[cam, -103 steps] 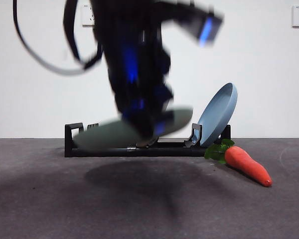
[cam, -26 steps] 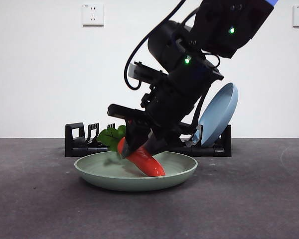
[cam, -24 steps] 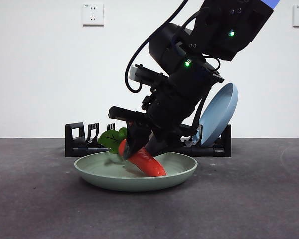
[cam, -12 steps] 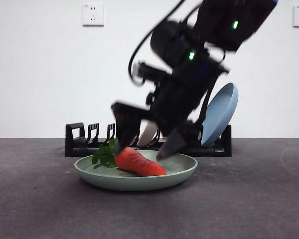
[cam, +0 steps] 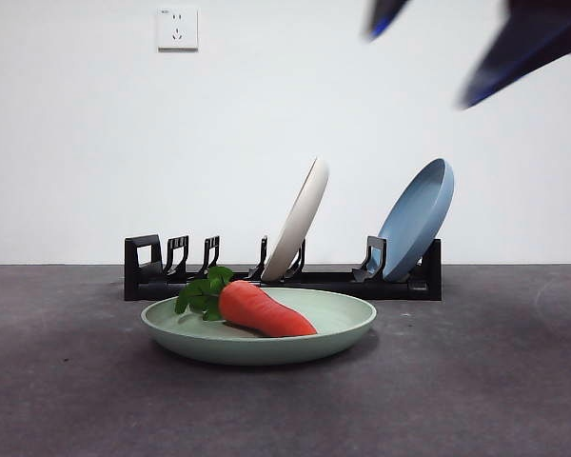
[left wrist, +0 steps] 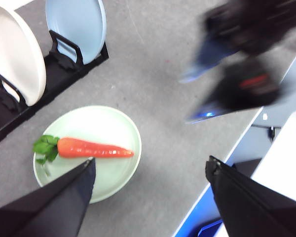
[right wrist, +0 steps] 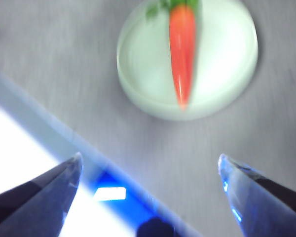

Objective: Take the green plate from the plate rack,put the plate on the table,take the carrot from the table,put the carrot in the plate

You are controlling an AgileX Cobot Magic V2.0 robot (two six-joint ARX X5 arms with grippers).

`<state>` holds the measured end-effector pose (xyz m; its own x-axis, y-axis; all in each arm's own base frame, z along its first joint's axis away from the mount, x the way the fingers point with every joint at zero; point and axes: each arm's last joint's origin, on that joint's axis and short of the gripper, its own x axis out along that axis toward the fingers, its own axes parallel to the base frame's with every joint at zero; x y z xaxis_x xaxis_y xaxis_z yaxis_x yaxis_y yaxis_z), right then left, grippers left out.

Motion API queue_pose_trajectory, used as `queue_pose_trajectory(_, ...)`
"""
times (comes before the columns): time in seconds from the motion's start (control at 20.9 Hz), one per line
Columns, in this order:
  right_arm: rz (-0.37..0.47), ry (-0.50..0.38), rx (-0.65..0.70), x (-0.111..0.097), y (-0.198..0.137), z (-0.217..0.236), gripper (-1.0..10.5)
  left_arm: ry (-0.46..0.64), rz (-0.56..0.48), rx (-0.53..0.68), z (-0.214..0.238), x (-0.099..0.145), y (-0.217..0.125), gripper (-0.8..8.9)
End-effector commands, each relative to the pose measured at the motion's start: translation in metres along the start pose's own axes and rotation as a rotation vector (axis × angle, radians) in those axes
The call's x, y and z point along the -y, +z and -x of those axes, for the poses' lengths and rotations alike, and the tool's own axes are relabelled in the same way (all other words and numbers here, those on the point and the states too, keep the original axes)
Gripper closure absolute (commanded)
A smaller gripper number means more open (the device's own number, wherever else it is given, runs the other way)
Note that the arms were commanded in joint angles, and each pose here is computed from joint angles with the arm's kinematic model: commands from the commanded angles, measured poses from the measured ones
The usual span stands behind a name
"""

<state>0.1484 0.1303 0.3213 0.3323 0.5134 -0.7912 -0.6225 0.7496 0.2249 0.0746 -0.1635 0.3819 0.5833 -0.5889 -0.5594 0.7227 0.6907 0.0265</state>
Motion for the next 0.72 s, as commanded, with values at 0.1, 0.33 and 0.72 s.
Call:
queue_pose_trajectory(0.1, 0.006, 0.003, -0.001, -0.003, -0.022, 0.029, 4.8, -0.003, -0.008, -0.039, 0.000, 0.000, -0.004, 4.36)
queue_pose_trajectory(0.33, 0.016, 0.009, 0.052, -0.005, -0.038, 0.053, 7.4, -0.011, -0.023, -0.093, 0.000, -0.001, -0.009, 5.33)
queue_pose_trajectory(0.72, 0.010, 0.010, 0.061, -0.005, -0.042, 0.057, 9.4, -0.004, -0.031, -0.111, 0.001, -0.001, -0.011, 8.17)
